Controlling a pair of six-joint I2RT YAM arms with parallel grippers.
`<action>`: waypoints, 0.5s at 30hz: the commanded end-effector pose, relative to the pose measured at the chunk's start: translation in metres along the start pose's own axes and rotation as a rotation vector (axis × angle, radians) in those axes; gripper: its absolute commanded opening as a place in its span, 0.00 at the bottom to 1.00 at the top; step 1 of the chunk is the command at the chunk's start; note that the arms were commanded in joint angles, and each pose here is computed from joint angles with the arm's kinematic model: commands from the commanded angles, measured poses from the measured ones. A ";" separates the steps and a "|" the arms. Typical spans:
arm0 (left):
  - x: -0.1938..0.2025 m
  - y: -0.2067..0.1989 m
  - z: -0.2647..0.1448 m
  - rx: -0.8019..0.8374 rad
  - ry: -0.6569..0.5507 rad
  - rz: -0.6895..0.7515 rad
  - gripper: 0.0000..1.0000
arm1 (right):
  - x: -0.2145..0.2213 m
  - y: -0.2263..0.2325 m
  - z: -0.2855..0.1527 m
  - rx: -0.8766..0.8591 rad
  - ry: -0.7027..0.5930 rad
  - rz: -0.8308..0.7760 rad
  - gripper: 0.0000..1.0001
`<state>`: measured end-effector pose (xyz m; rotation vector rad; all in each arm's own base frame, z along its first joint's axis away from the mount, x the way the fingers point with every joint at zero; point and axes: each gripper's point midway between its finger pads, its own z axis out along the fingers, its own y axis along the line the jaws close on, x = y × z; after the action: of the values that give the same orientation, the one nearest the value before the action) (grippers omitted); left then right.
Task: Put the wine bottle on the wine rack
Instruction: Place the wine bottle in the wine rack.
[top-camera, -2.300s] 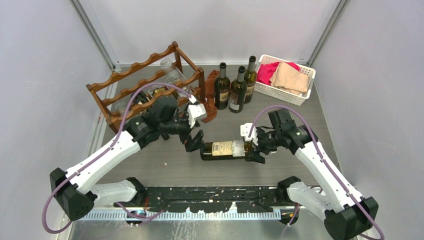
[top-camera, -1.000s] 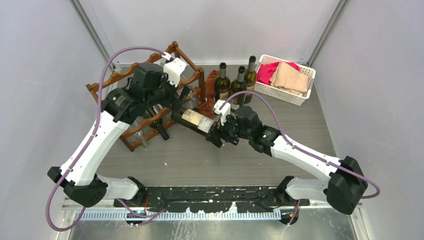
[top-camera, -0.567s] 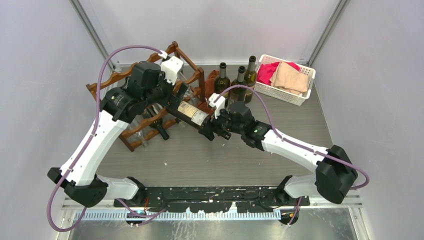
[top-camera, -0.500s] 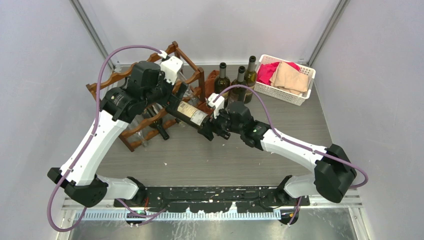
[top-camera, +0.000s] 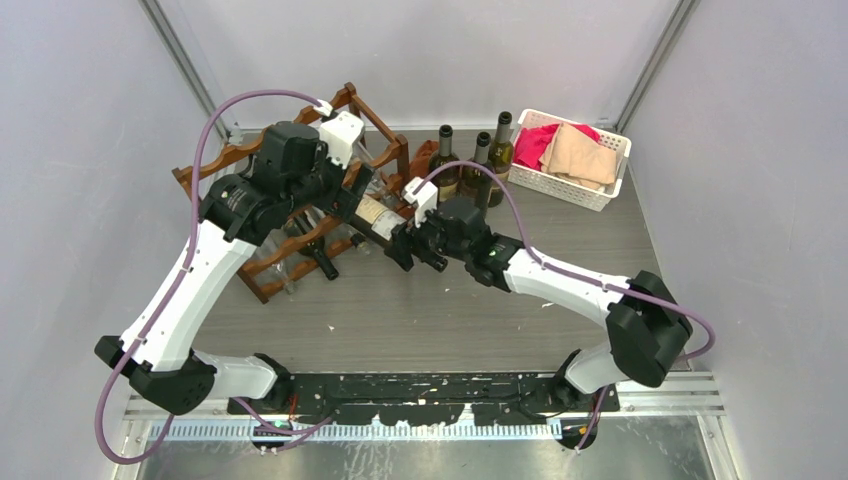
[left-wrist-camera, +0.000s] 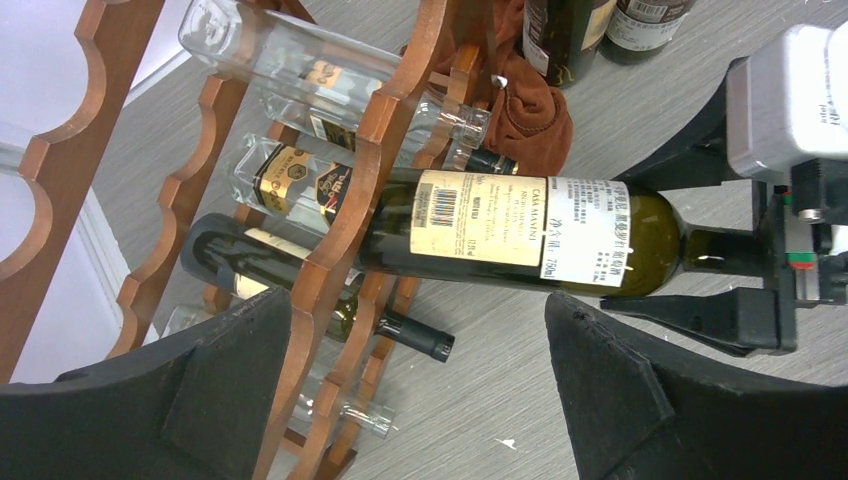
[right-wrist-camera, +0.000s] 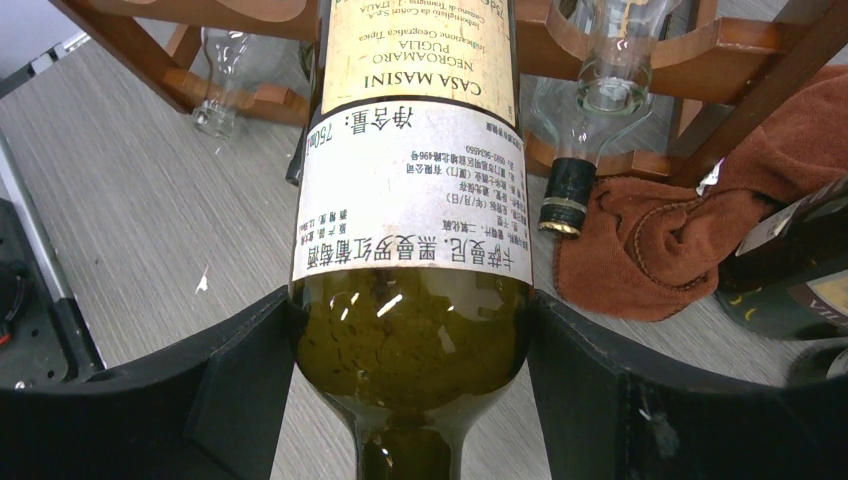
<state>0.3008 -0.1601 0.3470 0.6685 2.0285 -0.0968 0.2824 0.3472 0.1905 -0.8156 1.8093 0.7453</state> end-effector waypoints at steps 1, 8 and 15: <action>-0.016 0.006 -0.010 -0.012 -0.083 -0.002 0.96 | -0.117 0.014 -0.003 -0.006 -0.349 -0.012 0.01; -0.027 0.002 -0.012 0.007 -0.166 -0.046 0.96 | -0.129 0.009 0.025 0.065 -0.380 0.042 0.01; -0.037 0.012 -0.016 -0.032 -0.225 -0.068 0.96 | -0.140 0.003 0.055 0.114 -0.398 0.084 0.01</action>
<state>0.3013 -0.1612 0.3541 0.6277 1.9562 -0.1412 0.3223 0.3984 0.1898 -0.6878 1.8204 0.6816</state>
